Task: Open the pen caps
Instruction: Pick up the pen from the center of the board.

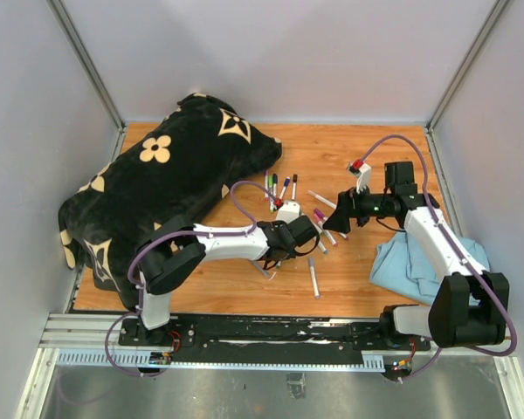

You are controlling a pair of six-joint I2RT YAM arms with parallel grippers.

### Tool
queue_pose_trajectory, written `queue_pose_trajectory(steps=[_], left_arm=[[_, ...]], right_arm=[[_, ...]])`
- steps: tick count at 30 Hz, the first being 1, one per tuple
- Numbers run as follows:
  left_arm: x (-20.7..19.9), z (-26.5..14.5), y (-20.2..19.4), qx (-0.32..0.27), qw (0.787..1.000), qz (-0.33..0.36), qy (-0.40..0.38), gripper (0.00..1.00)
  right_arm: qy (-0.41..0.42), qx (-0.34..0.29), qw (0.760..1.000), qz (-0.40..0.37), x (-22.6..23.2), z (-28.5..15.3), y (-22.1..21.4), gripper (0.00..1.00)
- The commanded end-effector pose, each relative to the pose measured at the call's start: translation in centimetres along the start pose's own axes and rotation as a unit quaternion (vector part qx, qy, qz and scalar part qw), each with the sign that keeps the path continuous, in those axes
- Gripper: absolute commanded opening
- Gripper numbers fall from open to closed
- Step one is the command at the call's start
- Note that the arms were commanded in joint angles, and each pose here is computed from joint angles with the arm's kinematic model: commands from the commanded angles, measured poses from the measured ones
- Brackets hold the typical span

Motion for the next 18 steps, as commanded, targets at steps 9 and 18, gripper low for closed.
queue_pose_trajectory(steps=[9, 18], left_arm=[[0.0, -3.5, 5.1, -0.106, 0.983, -0.110, -0.104, 0.00], [-0.6, -7.4, 8.6, -0.194, 0.934, -0.209, -0.215, 0.00]], right_arm=[[0.170, -0.084, 0.979, 0.076, 3.5, 3.0, 0.3, 0.88], [0.194, -0.043, 0.978, 0.071, 5.6, 5.5, -1.2, 0.87]])
Point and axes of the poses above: each gripper's point midway between its finger pads, its own z axis out along the fingers, its own x axis along the line the jaws close on, y = z × x, the point moved 3 cm from there along -z, back along the fingers, and after that the axes turned 6 degrees about z, right-handed, at the moved point
